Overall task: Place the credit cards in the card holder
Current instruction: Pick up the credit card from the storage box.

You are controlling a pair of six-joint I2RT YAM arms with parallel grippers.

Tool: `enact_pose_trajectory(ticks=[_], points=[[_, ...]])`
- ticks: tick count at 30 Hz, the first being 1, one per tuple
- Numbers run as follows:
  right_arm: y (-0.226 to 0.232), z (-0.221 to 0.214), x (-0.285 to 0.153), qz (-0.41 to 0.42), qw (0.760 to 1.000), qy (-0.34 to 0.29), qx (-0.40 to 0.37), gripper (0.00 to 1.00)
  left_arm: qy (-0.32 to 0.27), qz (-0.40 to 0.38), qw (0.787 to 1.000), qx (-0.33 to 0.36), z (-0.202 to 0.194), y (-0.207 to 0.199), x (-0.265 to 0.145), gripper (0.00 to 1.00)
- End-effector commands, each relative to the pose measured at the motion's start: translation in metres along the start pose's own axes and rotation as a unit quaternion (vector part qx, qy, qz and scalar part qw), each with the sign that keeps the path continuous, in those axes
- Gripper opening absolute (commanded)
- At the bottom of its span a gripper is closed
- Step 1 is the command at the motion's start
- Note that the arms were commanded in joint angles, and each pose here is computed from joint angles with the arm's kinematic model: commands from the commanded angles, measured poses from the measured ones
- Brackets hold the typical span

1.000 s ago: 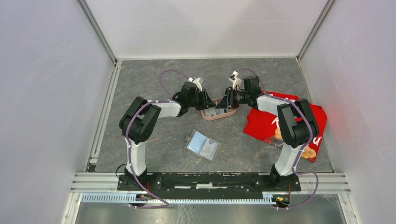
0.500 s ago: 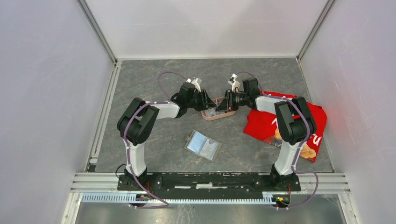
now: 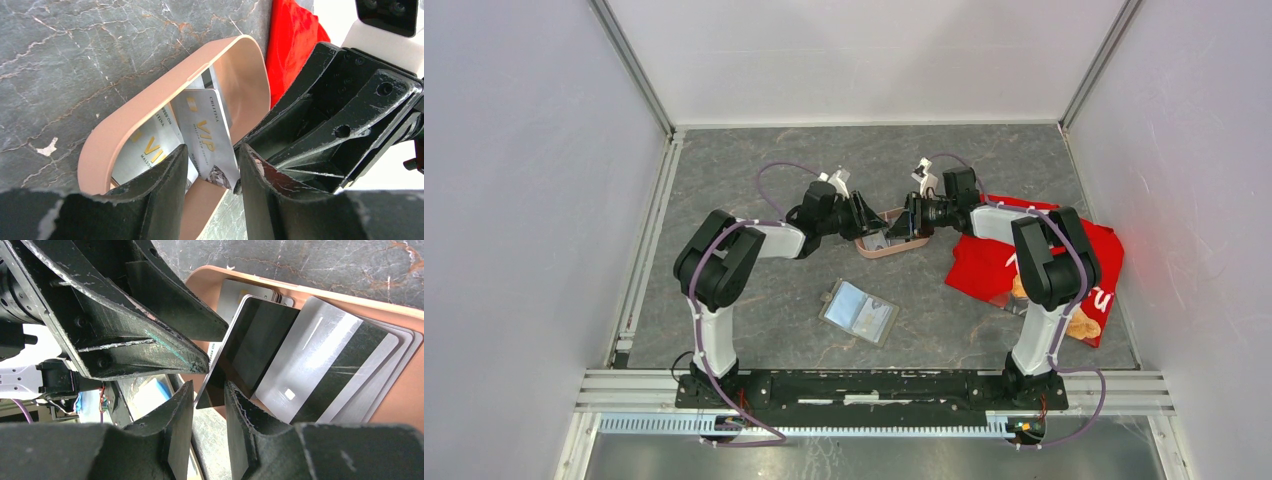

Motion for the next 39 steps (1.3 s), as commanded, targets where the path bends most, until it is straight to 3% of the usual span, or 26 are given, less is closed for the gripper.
enact_pose_trajectory(ticks=[1,14,39], points=[[0.002,0.0,0.003,0.017,1.0,-0.002,-0.006,0.35,0.006,-0.017,1.0,-0.02,-0.001,-0.002,0.002,0.5],[0.006,0.005,0.003,0.022,1.0,-0.004,-0.021,0.36,0.011,-0.018,0.999,-0.036,-0.002,0.003,0.008,0.5],[0.005,0.019,-0.014,0.004,0.998,-0.023,-0.058,0.36,0.005,-0.028,0.999,-0.035,-0.004,-0.002,0.0,0.33]])
Point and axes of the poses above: each gripper's point midway between its finger pads, its own x axis out along the fingers, its own y axis along the line the jaws close on, z = x × y, the point moved 6 cm from there along -x, back along the fingers, and after that the axes turned 9 degrees about -x, right-handed, at the moved point
